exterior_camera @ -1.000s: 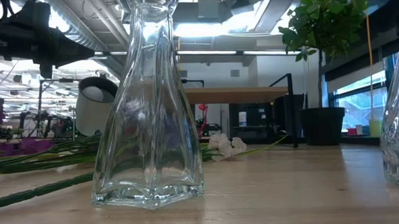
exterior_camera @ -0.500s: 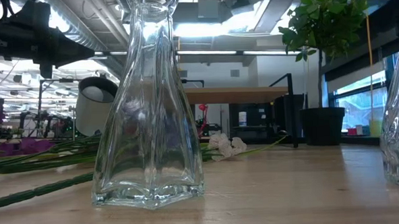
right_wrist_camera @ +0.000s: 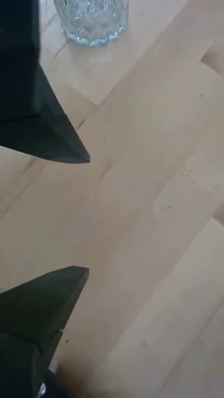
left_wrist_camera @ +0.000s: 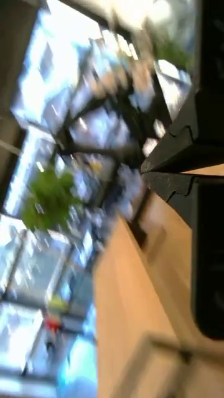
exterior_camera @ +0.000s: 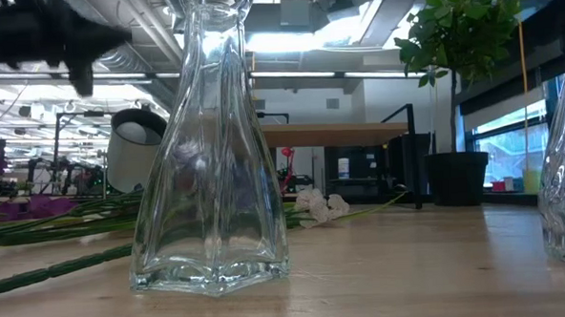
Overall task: Pick and place flowers into a vace then onto a shelf
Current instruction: Put the white flowers into the right transparent vase
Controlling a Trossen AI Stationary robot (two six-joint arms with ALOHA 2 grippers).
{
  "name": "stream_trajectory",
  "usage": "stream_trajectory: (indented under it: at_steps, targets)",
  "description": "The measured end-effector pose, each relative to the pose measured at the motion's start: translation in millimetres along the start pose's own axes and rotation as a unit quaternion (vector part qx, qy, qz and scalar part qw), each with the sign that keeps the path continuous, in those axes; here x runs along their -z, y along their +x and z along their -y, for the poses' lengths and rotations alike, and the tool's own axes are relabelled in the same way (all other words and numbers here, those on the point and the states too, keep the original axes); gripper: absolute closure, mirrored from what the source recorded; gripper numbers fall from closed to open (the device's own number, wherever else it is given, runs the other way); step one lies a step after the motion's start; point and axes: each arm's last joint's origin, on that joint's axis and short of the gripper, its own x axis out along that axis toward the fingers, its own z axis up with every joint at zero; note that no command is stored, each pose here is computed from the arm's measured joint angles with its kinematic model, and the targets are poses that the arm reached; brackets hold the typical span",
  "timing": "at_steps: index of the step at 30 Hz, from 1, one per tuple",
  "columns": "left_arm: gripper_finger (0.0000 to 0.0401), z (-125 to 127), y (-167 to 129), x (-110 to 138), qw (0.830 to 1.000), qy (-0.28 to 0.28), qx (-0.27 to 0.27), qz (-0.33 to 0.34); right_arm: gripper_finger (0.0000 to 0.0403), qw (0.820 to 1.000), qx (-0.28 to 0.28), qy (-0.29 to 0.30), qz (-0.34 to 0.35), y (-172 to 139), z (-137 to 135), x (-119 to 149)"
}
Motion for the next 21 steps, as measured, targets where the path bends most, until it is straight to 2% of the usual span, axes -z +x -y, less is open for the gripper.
stream_trajectory:
  at_steps: [3, 8, 14, 18, 21]
  targets:
    - [0.0374, 7, 5, -5, 0.999, -0.014, 0.044, 0.019, 0.0116, 1.000, 0.011, -0.004, 0.003, 0, 2, -1]
    - [0.0317, 18, 22, -11, 0.998, -0.015, 0.065, 0.018, 0.0116, 1.000, 0.021, -0.008, 0.005, 0, 4, -1]
    - [0.0253, 45, 55, -31, 0.991, 0.024, 0.124, 0.031, 0.0116, 1.000, 0.022, -0.008, 0.005, 0, 4, -1]
    - [0.0235, 63, 77, -43, 0.982, 0.037, 0.178, 0.055, 0.0116, 1.000, 0.022, -0.008, 0.005, 0, 4, -1]
    - [0.0233, 72, 95, -41, 0.983, 0.046, 0.178, 0.027, 0.0116, 1.000, 0.022, -0.008, 0.005, 0, 4, -1]
